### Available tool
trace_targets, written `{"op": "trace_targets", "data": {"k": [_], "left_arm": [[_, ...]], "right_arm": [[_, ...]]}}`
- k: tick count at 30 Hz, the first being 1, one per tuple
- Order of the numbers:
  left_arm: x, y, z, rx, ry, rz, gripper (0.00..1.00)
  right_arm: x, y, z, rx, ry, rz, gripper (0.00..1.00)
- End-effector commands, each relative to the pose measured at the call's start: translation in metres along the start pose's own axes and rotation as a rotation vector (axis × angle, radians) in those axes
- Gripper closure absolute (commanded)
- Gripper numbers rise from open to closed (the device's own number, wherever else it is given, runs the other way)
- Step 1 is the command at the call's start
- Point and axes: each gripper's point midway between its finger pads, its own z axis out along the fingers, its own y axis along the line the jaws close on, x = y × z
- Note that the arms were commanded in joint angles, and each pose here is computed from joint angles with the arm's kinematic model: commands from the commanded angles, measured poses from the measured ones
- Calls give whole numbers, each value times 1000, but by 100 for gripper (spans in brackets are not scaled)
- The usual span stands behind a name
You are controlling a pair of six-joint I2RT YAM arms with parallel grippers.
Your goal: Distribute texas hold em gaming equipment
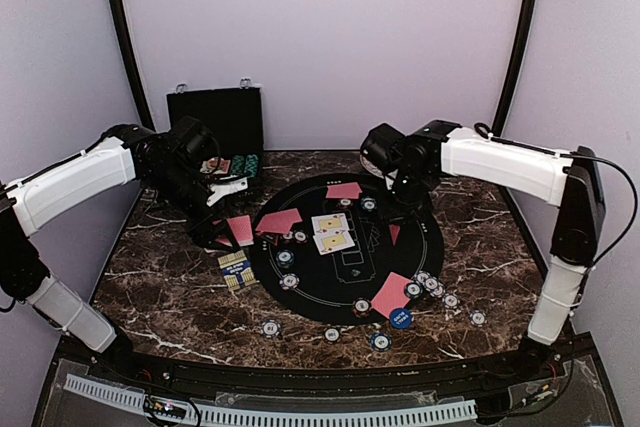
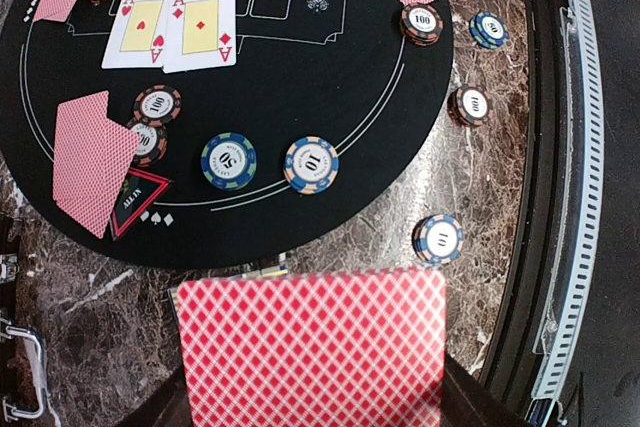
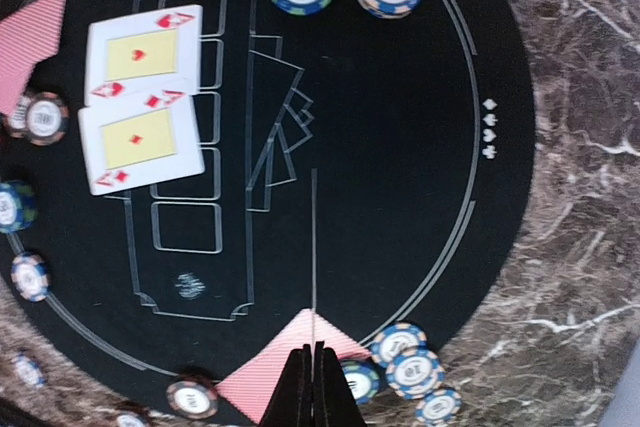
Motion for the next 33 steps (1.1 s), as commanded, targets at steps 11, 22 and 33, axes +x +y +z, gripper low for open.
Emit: {"op": "trace_targets", "data": {"k": [11,22,33], "left_arm": [[-4,-5,-12,-2,-23,8,100],[-6,-6,-12,8,-27,9,100],[-9,-5,-14,10,-24,7,100]], "right_arm": [[2,51,53,382,25,-292,100],[33,103,90,243,121,-332,100],[36,147,94,13,129,-235,81]]}}
